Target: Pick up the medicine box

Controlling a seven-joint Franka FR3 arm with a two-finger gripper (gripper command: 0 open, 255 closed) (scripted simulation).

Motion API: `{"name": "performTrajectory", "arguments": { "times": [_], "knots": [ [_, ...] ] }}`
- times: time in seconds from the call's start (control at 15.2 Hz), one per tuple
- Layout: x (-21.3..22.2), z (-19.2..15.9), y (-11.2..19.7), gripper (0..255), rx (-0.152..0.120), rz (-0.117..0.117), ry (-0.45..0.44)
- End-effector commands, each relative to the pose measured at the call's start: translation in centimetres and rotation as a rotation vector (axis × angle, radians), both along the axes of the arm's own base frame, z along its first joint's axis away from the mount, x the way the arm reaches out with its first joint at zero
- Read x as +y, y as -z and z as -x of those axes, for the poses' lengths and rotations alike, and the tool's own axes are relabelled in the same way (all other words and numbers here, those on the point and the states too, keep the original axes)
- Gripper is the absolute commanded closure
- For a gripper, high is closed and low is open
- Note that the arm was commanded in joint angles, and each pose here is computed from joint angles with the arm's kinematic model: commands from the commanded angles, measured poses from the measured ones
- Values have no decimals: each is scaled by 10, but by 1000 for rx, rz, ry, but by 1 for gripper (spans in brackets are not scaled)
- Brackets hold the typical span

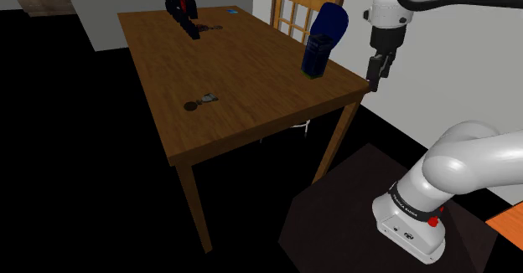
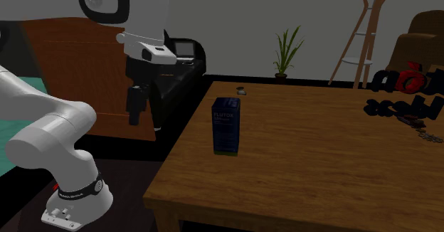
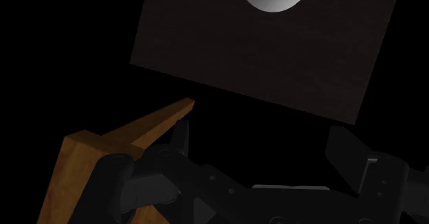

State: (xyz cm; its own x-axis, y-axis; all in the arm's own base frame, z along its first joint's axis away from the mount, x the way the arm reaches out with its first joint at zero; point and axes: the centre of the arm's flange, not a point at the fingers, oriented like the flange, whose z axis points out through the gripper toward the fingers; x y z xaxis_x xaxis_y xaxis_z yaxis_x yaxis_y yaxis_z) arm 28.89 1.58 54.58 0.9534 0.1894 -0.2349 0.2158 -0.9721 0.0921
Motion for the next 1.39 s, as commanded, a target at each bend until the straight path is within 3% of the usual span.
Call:
{"name": "performTrajectory", "arguments": {
  "times": [0.0,1.12,1.32],
  "knots": [
    [0,0,0,0,0,0,0],
    [-32,-199,-80,0,-72,-163,-20],
    [-32,-201,-70,0,-73,-164,-20]
  ]
}}
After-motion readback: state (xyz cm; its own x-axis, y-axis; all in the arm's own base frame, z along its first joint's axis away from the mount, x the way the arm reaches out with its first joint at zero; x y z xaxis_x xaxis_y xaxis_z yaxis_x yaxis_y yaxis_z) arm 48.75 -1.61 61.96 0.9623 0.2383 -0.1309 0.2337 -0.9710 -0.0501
